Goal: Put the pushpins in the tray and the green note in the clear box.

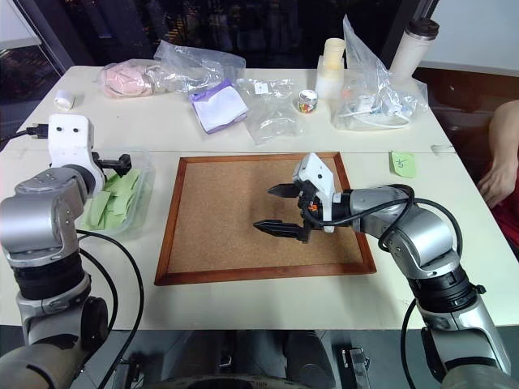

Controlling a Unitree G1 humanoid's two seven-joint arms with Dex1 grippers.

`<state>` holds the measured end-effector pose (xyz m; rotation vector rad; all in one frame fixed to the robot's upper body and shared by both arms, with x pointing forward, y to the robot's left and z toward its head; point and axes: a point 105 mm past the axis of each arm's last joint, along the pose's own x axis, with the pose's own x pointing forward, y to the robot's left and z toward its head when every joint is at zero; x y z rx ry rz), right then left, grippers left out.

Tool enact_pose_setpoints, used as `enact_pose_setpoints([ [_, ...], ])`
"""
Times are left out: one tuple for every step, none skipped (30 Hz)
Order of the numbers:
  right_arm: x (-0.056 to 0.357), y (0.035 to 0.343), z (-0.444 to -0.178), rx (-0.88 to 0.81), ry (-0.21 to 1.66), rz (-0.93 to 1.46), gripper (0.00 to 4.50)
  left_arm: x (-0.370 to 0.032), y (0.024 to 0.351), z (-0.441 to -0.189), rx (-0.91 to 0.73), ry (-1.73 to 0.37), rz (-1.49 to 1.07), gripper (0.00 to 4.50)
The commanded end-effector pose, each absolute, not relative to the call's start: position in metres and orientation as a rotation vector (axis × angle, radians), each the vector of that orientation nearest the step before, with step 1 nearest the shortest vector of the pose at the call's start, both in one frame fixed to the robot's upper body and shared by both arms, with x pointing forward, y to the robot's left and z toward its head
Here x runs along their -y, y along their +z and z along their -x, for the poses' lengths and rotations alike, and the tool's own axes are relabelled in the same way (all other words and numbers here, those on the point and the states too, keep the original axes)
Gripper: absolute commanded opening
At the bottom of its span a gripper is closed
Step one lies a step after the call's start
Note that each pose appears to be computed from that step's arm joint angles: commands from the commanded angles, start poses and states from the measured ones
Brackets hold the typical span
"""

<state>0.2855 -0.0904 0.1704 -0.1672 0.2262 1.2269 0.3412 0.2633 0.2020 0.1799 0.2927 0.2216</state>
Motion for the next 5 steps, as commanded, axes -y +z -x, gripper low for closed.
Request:
enact_pose_setpoints([
  [0.104,0.198,-0.287,-0.119,1.155,0.093,4.50,-0.255,0.240,-0.340,-0.116,0.152,-0.193,4.45],
  [0.111,0.202,-0.288,-0.108,1.123,0.062,4.50,-0.251,0.249,-0.341,-0.076,0.111,-0.183,4.45],
  [0.116,0.205,-0.289,-0.103,1.097,0.043,4.50,-0.246,0.256,-0.341,-0.045,0.072,-0.172,4.45],
  [0.122,0.207,-0.290,-0.098,1.067,0.026,4.50,-0.238,0.262,-0.341,-0.024,0.013,-0.197,4.45],
  [0.127,0.209,-0.291,-0.091,1.043,0.005,4.50,-0.233,0.266,-0.341,-0.018,-0.033,-0.222,4.45],
])
